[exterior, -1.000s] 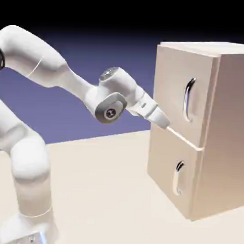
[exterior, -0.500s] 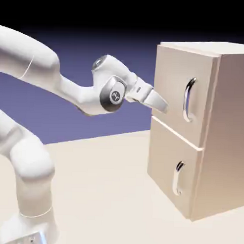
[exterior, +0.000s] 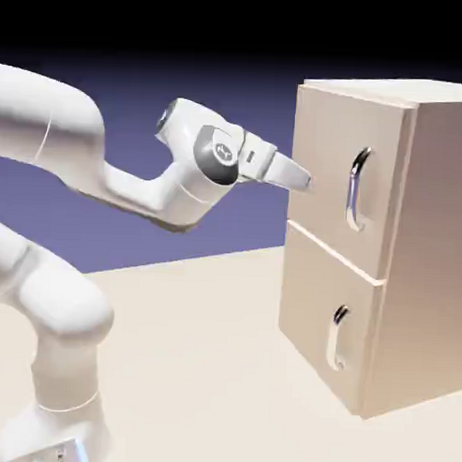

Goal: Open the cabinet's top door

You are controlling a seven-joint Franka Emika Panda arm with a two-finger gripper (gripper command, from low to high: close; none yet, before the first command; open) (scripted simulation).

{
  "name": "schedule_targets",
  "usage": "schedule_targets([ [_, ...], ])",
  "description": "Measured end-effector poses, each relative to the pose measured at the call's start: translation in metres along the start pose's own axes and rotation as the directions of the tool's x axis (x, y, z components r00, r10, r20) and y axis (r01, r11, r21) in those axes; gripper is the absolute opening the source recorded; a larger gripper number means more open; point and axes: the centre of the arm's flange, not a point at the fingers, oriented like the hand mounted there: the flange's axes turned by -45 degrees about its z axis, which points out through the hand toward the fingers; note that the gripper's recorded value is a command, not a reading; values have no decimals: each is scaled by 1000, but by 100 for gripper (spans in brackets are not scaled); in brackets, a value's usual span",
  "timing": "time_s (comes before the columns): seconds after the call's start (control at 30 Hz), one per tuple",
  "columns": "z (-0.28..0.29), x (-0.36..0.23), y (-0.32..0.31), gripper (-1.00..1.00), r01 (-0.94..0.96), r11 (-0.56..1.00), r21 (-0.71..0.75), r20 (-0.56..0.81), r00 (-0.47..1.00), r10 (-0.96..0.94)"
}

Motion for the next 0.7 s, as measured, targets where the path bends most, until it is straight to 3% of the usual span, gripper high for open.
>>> schedule_targets([
  [0.7,4,-19,49,0,-56,998,-9,-279,959,52],
])
